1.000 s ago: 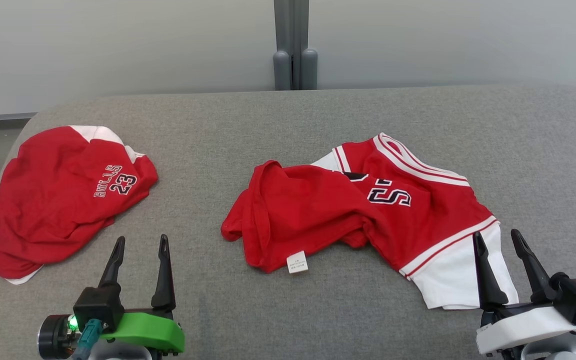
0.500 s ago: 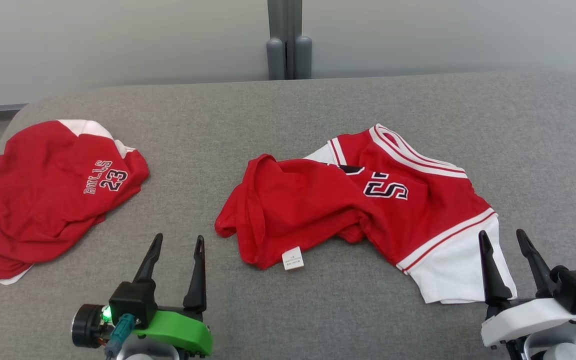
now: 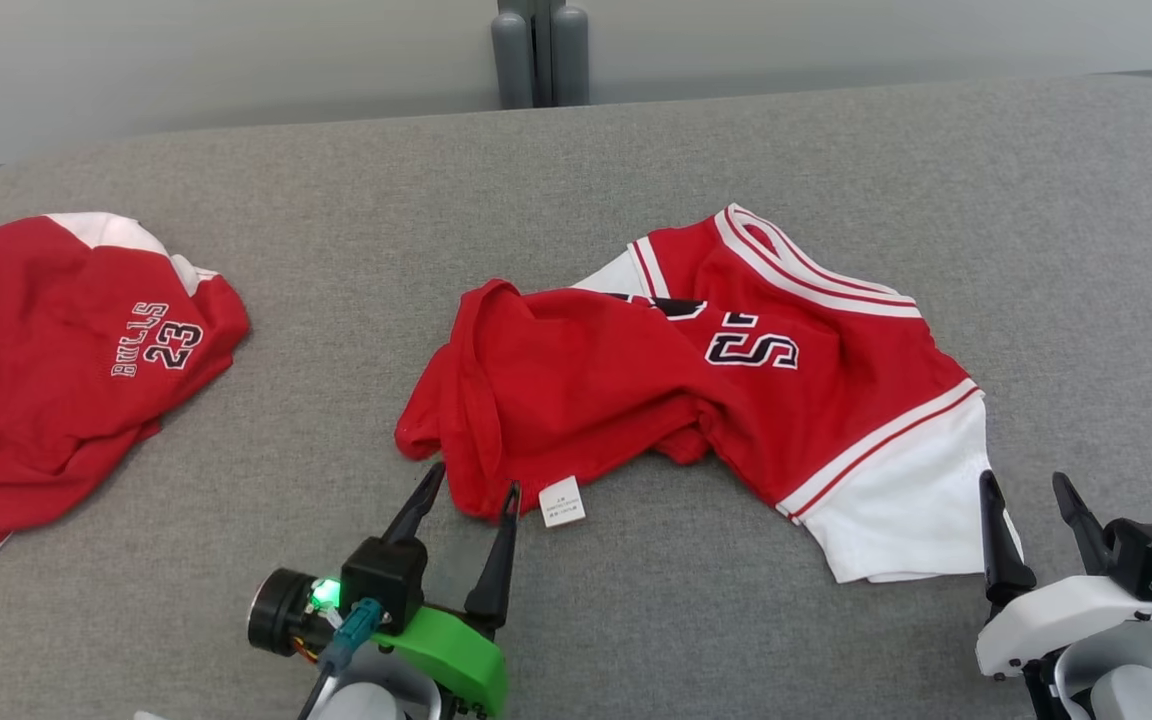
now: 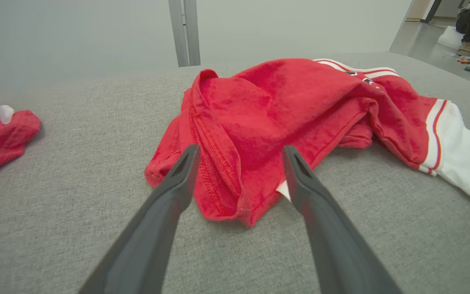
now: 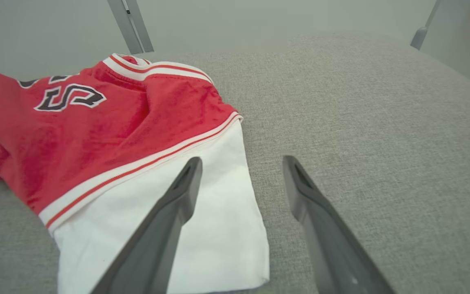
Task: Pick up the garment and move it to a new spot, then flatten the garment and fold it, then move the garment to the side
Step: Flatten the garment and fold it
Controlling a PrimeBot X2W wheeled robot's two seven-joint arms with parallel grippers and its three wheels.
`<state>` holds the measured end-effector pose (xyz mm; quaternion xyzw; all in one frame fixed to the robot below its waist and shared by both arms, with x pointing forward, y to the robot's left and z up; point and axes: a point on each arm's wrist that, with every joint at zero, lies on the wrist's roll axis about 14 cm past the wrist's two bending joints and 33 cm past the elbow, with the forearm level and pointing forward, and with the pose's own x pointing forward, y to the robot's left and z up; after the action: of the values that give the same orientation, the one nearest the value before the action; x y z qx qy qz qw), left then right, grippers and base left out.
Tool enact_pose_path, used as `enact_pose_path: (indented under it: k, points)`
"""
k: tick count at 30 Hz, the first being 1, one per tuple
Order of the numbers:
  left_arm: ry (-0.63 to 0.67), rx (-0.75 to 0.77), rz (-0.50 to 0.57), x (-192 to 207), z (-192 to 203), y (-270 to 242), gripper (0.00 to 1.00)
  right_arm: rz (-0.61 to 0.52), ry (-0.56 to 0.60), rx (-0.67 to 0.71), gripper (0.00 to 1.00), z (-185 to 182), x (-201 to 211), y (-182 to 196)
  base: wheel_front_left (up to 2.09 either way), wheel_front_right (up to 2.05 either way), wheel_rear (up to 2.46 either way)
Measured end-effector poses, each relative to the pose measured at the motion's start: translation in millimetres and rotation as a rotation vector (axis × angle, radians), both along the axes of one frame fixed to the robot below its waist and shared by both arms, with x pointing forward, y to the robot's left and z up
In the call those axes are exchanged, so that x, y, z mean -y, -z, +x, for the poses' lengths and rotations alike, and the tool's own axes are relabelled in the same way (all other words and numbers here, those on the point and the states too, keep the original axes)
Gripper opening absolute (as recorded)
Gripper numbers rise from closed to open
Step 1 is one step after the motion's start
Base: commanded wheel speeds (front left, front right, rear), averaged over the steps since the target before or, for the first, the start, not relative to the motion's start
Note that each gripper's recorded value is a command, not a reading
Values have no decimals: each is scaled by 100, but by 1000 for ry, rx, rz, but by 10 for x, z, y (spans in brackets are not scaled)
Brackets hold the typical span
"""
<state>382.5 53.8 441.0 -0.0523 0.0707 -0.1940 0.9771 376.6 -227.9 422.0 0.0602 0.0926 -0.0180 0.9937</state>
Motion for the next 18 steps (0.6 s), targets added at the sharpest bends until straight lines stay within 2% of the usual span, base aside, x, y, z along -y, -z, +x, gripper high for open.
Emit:
enact_pose_path:
  k: [10, 18]
  points:
    - [74, -112, 30, 185, 6, 363, 100, 16, 42, -134, 100, -123, 76, 396, 0, 0, 0]
    - [89, -180, 45, 210, 2, 563, 100, 45, 37, -183, 100, -140, 6, 535, 0, 0, 0]
